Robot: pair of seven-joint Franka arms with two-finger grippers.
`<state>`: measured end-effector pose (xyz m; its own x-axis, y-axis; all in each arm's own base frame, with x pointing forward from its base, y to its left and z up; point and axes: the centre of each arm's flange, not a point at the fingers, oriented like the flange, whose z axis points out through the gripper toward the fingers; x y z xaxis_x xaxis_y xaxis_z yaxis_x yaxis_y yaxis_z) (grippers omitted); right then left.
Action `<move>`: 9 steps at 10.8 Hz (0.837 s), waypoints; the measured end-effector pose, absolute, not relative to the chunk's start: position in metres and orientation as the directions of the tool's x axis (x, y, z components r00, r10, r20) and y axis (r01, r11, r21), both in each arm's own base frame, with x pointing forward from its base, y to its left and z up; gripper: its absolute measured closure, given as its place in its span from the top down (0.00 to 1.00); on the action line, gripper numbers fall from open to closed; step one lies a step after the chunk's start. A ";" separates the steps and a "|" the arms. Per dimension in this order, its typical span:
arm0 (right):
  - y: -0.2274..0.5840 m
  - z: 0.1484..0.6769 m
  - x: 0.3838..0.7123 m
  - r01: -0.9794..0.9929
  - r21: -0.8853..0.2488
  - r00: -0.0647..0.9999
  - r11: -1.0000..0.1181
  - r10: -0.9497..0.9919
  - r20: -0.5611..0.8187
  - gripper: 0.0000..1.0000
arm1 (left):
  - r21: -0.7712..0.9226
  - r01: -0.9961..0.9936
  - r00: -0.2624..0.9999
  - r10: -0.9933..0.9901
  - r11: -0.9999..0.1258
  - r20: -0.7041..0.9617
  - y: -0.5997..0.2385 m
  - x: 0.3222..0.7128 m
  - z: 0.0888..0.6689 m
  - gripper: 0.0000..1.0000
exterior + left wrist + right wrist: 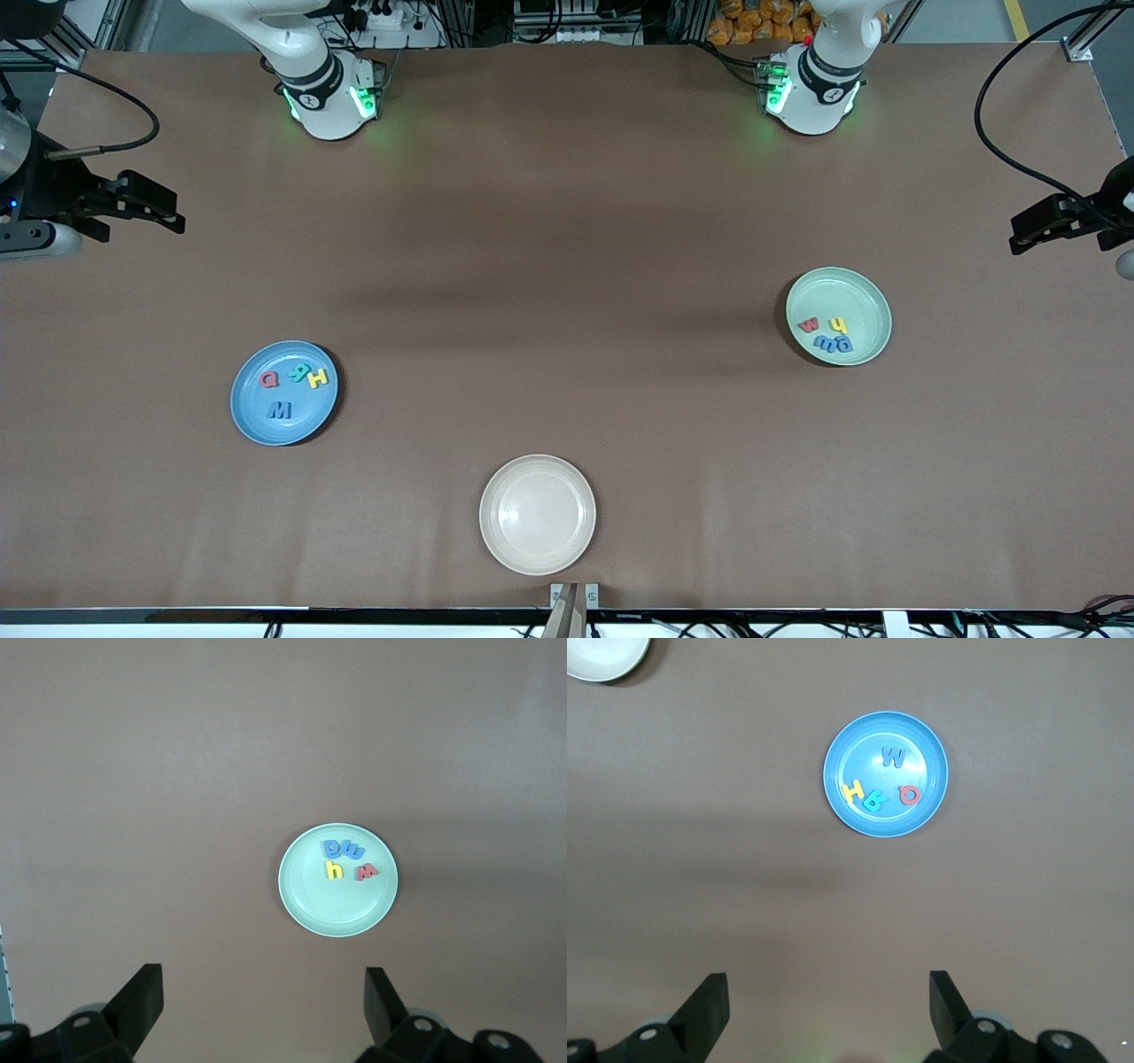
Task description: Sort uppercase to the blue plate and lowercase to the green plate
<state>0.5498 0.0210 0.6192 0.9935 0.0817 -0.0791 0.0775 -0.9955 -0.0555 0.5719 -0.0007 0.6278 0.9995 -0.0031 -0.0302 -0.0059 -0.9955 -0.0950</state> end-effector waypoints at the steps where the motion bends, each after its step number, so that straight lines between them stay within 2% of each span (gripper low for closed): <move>1: 0.021 0.619 0.550 0.077 -0.055 0.994 -0.995 0.082 -0.079 1.00 | -0.100 -0.005 1.000 -0.002 -0.995 -0.031 -0.002 0.570 0.630 1.00; 6: 0.018 0.621 0.550 0.073 -0.055 0.994 -0.996 0.077 -0.074 1.00 | -0.078 0.030 0.999 0.031 -0.996 -0.016 0.006 0.554 0.653 1.00; 9: 0.017 0.624 0.552 0.070 -0.054 0.996 -0.996 0.073 -0.057 1.00 | -0.006 0.095 0.995 0.095 -0.995 -0.021 -0.002 0.553 0.652 1.00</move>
<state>0.5516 0.0166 0.6244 0.9957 0.0733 -0.0567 0.0702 -0.9961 -0.0543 0.5532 -0.0021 0.6525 0.9953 0.0949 -0.0205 0.0948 -0.9955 -0.0055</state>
